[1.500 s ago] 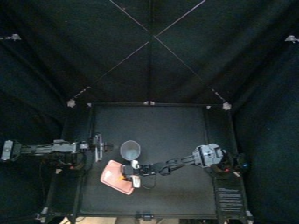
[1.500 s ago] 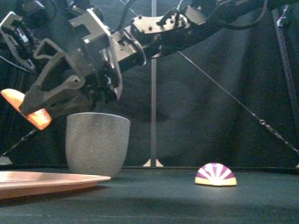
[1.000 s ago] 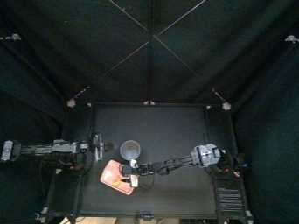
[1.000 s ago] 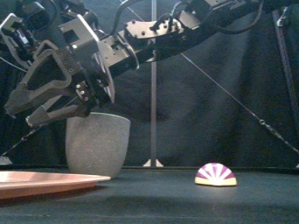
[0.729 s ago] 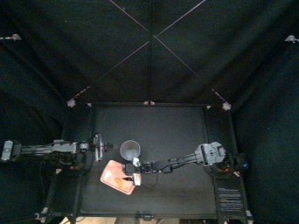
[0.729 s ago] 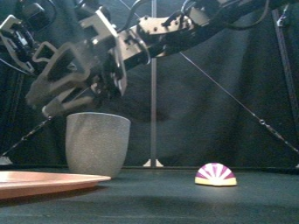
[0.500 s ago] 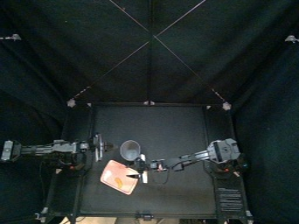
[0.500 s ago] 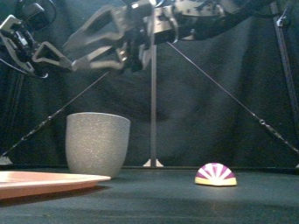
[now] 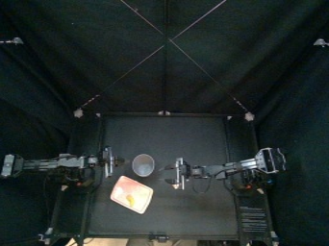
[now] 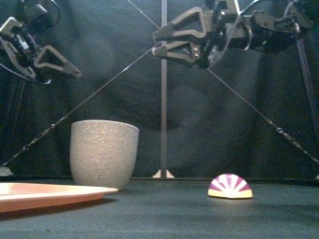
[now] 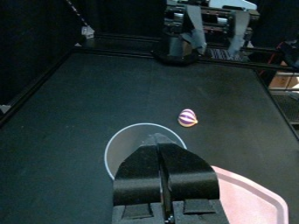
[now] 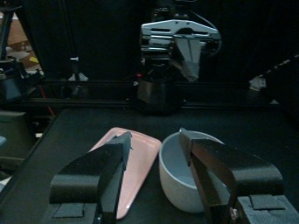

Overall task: Pick the tangerine then place it on the pink plate
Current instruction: Drop tangerine on the pink plate and return to neutral

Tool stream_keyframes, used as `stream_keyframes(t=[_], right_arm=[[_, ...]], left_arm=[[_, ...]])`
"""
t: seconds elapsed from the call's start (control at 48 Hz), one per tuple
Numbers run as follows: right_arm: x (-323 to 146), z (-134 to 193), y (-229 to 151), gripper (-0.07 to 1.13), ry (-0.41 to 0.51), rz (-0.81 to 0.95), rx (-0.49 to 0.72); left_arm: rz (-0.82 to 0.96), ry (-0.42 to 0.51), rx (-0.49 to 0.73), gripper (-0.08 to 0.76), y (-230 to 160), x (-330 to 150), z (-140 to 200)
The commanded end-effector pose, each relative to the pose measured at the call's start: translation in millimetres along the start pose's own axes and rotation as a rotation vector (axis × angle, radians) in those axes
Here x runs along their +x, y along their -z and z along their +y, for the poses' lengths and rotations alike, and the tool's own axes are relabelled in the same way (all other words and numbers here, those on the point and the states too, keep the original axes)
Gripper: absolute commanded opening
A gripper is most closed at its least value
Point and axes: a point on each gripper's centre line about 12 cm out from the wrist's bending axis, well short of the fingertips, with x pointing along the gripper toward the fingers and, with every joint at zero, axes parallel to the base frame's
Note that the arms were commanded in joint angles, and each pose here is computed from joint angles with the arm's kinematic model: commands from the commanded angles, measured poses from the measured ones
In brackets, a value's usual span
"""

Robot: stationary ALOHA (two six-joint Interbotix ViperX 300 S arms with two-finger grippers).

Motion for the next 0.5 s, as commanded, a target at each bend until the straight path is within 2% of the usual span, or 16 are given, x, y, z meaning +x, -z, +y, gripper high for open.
stream_keyframes(t=[0.021,0.5], right_arm=[[-21.2,-12.7,-14.1,0.85,0.038,-0.051,0.006],[-70.2,-32.3,12.2,0.85,0.115,0.009,0.028]], left_arm=[[-0.020,-0.001,0.000,0.091,-6.0,0.4,0.2],[-0.005,-0.002,-0.002,0.091,0.4,0.2,0.3]])
